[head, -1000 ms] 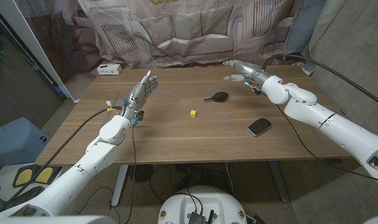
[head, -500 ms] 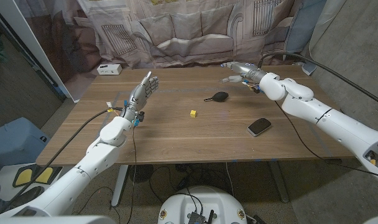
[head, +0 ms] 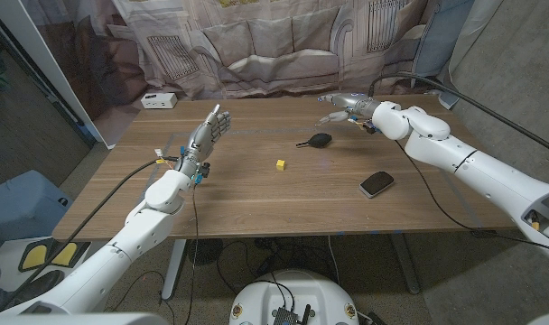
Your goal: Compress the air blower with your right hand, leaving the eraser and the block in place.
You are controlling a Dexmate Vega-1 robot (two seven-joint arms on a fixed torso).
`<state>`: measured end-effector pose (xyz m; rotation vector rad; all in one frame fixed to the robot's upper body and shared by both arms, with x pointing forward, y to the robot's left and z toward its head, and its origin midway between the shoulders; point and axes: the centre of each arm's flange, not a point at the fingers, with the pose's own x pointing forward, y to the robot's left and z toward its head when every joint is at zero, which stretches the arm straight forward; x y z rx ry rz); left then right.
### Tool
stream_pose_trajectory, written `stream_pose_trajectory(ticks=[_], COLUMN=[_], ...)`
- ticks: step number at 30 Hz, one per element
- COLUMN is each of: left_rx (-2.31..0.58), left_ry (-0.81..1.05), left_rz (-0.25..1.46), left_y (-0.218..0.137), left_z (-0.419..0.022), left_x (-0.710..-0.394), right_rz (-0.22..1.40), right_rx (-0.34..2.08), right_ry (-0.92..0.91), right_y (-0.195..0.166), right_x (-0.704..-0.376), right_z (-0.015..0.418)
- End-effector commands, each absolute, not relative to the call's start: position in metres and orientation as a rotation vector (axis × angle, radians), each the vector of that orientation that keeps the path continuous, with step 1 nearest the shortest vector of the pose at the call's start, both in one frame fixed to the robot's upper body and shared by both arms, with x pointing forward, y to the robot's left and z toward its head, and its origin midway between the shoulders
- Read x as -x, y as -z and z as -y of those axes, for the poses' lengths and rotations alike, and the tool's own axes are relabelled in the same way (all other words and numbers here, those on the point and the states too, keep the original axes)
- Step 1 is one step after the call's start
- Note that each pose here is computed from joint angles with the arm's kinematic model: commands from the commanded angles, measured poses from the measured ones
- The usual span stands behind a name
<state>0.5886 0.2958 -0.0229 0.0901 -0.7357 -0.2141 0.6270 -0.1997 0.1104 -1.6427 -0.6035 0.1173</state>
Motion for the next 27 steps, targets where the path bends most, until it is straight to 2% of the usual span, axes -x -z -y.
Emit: stream_pose_trajectory(ticks=[1, 27], left_rx=[-0.09, -0.077], left_ry=[0.214, 0.207], left_rz=[0.731, 0.726], left_y=[0.0244, 0.0285], left_z=[-0.2955, -0.2946], left_x=[-0.5895, -0.5901], right_rz=[0.57, 0.508], right_rx=[1.694, 1.798], right_ry=[-0.127, -0.132], right_y=[-0.113, -0.1145], right_x=[-0.6307, -0.6404], right_z=[0.1926, 0.1836])
